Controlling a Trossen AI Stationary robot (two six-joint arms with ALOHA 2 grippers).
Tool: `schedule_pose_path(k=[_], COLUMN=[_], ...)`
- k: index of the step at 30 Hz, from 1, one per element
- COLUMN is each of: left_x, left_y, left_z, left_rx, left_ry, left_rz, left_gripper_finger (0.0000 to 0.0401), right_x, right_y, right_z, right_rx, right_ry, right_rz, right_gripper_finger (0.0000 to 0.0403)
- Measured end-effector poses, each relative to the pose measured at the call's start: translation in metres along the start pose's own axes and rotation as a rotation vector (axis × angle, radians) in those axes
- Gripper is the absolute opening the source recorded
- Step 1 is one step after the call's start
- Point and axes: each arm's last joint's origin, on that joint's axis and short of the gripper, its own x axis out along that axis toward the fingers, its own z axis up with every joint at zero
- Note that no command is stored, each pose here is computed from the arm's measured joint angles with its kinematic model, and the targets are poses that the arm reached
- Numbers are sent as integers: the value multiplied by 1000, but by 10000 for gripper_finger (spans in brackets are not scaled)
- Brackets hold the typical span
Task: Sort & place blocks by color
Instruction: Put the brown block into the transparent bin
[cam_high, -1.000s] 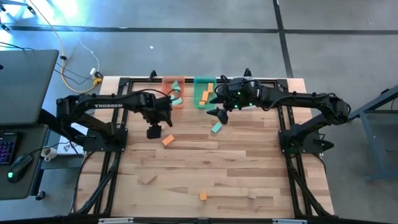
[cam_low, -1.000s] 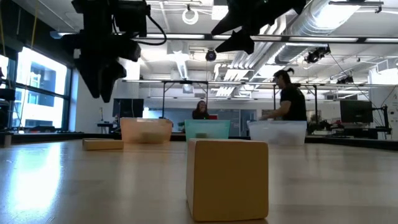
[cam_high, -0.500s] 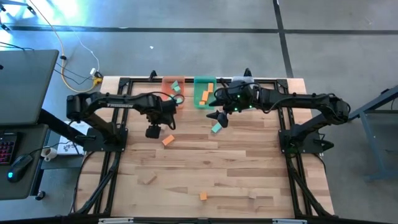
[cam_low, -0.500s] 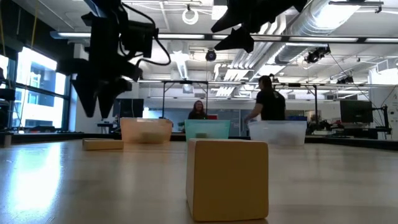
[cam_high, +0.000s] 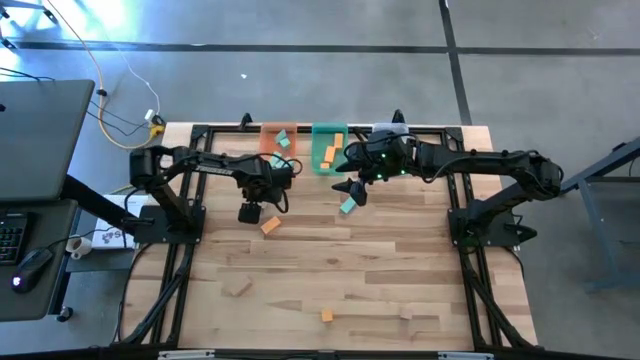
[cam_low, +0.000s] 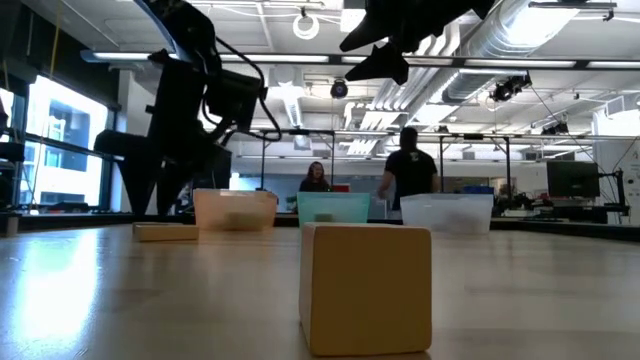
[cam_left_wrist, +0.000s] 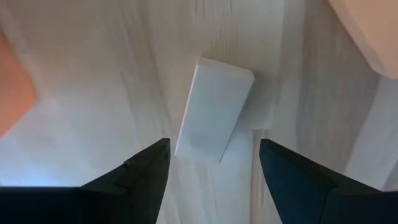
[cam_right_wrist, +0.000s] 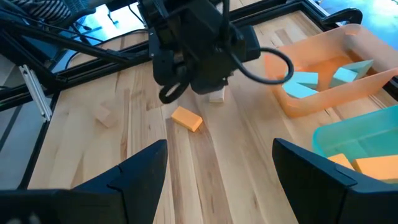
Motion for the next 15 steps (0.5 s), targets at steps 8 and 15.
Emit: schedule_pose_path(k=[8,15], left_x=[19,25], left_y=[2,2], left_z=[11,13], left_rx=[21,23], left_ry=[42,56], left_rz=[-16,-34], left_gripper_finger=[234,211], right_x=[0,0], right_y=[0,0], right_z=[0,-2], right_rx=[1,5], right_ry=[1,22], right_rz=[1,-2], right_gripper_finger=[277,277])
